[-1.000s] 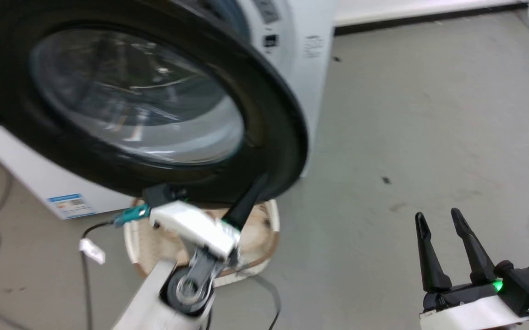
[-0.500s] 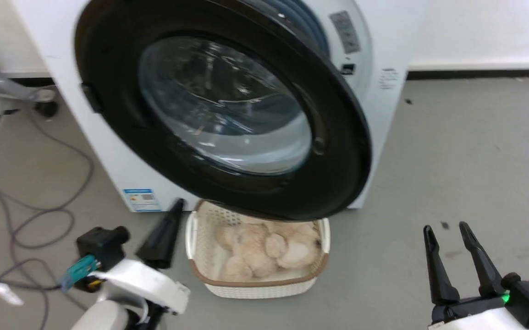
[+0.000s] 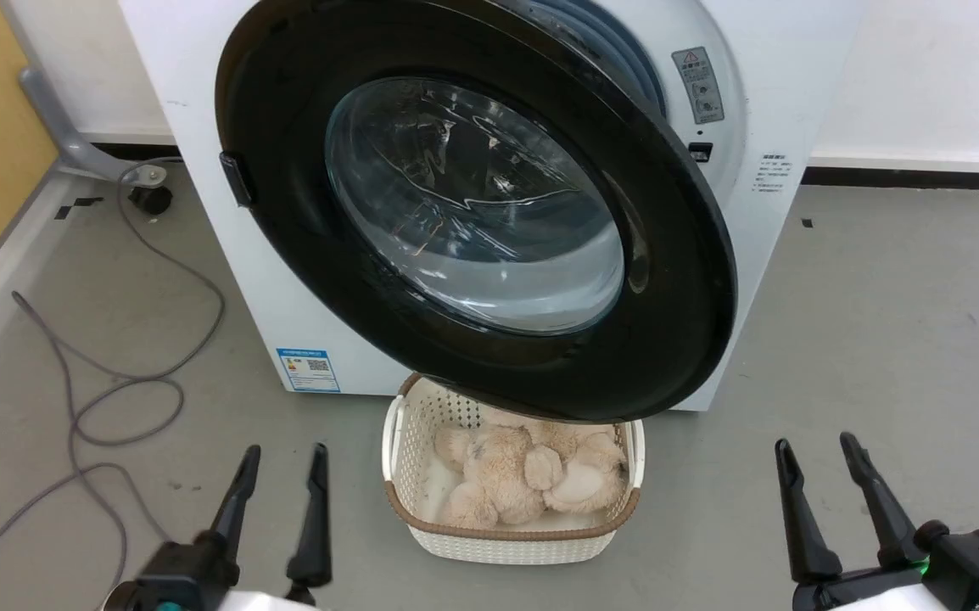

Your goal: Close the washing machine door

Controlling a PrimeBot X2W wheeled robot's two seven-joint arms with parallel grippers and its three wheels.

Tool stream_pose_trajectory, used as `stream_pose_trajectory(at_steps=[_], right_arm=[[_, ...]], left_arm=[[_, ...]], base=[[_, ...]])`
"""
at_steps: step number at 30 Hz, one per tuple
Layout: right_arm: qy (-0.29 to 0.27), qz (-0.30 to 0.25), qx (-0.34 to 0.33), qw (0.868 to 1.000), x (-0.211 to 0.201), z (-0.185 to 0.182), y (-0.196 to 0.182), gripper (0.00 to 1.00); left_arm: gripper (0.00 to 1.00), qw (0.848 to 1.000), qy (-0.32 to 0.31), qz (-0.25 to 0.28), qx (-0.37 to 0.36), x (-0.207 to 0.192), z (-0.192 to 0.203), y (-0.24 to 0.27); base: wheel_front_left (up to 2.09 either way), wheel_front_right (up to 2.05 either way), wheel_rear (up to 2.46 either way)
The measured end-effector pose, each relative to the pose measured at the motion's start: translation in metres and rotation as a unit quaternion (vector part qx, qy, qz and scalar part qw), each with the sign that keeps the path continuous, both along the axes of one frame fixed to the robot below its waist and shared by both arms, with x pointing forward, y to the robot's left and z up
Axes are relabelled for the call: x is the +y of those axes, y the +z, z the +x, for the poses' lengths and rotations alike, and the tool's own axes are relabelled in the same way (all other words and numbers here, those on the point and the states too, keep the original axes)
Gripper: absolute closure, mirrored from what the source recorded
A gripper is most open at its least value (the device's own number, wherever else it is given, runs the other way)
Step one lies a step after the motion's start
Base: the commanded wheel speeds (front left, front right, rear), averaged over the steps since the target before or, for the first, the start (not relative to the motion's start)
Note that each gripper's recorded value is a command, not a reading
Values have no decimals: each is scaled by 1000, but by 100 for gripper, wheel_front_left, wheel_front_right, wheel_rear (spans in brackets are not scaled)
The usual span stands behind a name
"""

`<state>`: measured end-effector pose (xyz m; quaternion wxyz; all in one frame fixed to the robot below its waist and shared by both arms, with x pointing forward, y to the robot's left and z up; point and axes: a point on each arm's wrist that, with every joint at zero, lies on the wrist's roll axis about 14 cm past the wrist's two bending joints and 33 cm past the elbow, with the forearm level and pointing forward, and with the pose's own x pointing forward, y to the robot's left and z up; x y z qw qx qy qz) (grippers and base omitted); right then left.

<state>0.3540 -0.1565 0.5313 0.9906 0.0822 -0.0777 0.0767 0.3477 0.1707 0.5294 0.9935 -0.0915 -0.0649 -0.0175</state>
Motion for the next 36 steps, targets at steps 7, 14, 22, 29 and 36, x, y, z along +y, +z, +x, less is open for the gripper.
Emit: stream_pose_trajectory(at_steps=[7,14,22,29,36], right_arm=[[8,0,8,1000,4,1,-5,0],[37,-2,23,999,18,4,-14,100],[130,-43,12,990,56,37,-10,100],[183,-82,23,979,71,101,-11,100],[159,-87,53,982,55,162,-24,100]], left_arm=[[0,999,2,36,14,3,-9,-13],[0,998,-5,52,22,2,-12,-21],[0,998,-2,49,31,-1,-2,-26],[0,998,12,51,38,6,17,-31],[0,996,36,55,62,20,19,-44]], base=[[0,0,0],[0,0,0],[0,0,0],[0,0,0],[0,0,0]])
